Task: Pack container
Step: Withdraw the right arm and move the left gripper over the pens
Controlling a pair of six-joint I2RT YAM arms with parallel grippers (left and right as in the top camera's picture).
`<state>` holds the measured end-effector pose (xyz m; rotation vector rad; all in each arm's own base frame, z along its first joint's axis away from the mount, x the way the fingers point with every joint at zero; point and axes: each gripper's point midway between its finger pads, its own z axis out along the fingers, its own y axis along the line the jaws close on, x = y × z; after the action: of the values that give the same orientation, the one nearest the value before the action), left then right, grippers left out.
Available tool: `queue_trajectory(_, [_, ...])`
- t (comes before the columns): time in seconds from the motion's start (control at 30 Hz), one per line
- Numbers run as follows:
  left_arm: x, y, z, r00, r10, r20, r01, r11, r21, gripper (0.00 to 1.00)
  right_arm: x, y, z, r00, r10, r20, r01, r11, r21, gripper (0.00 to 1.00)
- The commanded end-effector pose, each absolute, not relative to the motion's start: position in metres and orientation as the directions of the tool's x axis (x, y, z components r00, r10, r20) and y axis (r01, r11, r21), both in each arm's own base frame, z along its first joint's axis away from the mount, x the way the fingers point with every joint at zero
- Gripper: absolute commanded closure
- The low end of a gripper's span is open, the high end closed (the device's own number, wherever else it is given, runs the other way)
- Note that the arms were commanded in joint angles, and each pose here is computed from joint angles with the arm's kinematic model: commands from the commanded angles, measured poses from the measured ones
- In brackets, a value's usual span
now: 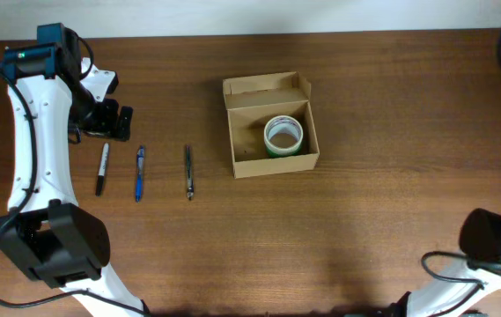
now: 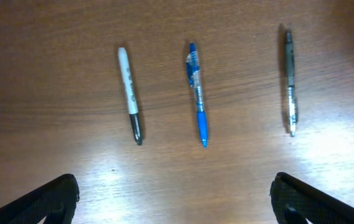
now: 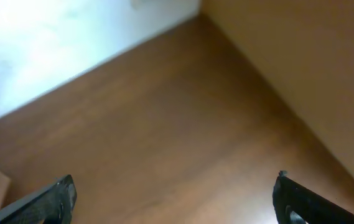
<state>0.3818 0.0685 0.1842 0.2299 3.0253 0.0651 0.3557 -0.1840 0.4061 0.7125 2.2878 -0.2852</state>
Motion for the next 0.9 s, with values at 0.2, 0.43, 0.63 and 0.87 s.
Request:
queue_trajectory(0.2, [0.385, 0.075, 0.191, -0.976, 0.183, -0.120, 0.171, 0.980, 0.100, 0.01, 0.346, -0.201, 0.370, -0.649, 0.497, -0.576, 0.548, 0.831, 0.099, 0.01])
queue_trajectory(0.43, [0.388, 0.076, 0.192, -0.974, 0.184, -0.134, 0.170, 0.980, 0.106, 0.00, 0.327, -0.186, 0.376, -0.670, 0.472, -0.573, 0.510, 0.853, 0.106, 0.01])
queue_trajectory(0.63, [0.397, 0.077, 0.193, -0.968, 0.185, -0.168, 0.167, 0.979, 0.114, 0.00, 0.291, -0.138, 0.403, -0.670, 0.408, -0.620, 0.445, 0.889, 0.105, 0.01])
queue_trajectory(0.87, [0.419, 0.079, 0.199, -0.948, 0.195, -0.252, 0.163, 0.976, 0.141, 0.00, 0.239, -0.068, 0.398, -0.735, 0.269, -0.623, 0.306, 0.951, 0.050, 0.01])
